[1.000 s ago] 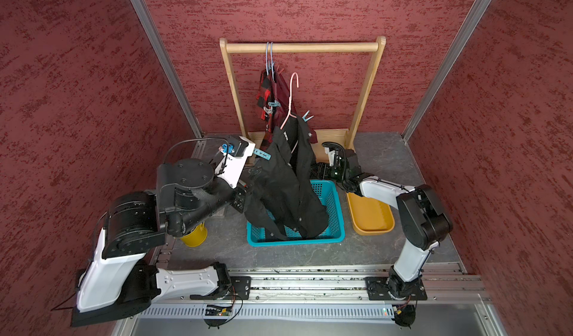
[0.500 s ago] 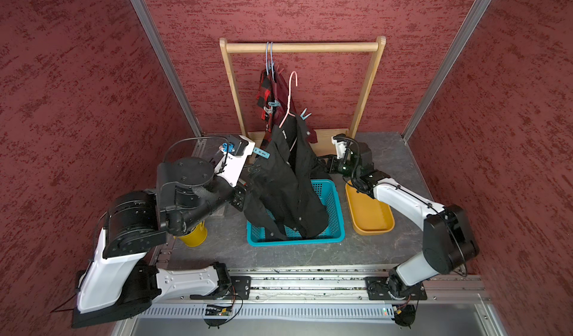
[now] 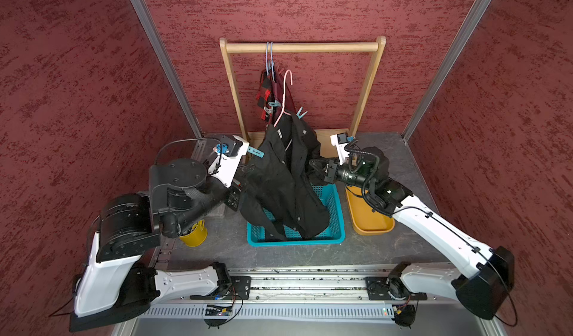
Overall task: Remove the clothespins securing long-sleeve shirts to the hanger
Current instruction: Place the long-sleeve shirt at the bin.
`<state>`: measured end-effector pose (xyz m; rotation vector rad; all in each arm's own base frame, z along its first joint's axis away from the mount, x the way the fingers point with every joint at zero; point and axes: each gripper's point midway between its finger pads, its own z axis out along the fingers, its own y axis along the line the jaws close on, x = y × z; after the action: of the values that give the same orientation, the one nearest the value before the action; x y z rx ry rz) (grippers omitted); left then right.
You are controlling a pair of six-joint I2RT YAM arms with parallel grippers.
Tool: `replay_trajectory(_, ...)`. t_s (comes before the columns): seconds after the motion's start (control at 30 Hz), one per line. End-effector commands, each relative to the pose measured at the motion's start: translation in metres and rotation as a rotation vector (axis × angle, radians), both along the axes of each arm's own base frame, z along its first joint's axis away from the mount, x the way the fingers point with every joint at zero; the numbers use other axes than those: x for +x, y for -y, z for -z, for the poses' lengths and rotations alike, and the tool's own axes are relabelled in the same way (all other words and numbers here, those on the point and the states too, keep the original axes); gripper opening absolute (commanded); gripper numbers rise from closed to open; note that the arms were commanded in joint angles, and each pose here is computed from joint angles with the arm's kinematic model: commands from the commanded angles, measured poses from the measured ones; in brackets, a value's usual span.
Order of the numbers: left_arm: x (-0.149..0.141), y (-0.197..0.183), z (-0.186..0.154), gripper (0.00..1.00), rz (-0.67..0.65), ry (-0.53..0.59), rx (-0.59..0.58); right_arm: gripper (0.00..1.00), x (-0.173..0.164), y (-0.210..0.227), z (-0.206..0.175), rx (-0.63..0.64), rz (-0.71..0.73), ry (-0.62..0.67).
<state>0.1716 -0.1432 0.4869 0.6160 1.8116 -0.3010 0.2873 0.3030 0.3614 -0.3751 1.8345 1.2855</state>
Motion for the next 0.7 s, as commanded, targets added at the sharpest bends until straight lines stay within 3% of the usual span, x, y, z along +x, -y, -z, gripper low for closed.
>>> replay_trajectory(0.0, 0.001, -0.011, -0.021, 0.0, -0.031, 0.058, -0.053, 0.0, -0.01, -0.005, -0.01, 0.022, 0.009, -0.018)
replay_trajectory(0.2, -0.002, -0.012, -0.016, 0.0, -0.022, 0.043, -0.043, 0.0, -0.013, -0.005, 0.056, -0.033, 0.027, -0.119)
replay_trajectory(0.43, -0.001, 0.02, 0.019, 0.0, 0.071, -0.034, 0.006, 0.0, 0.009, -0.001, 0.156, -0.167, 0.131, -0.241)
replay_trajectory(0.67, 0.006, 0.052, 0.035, 0.0, 0.136, -0.041, -0.015, 0.0, 0.044, 0.029, 0.206, -0.303, 0.339, -0.287)
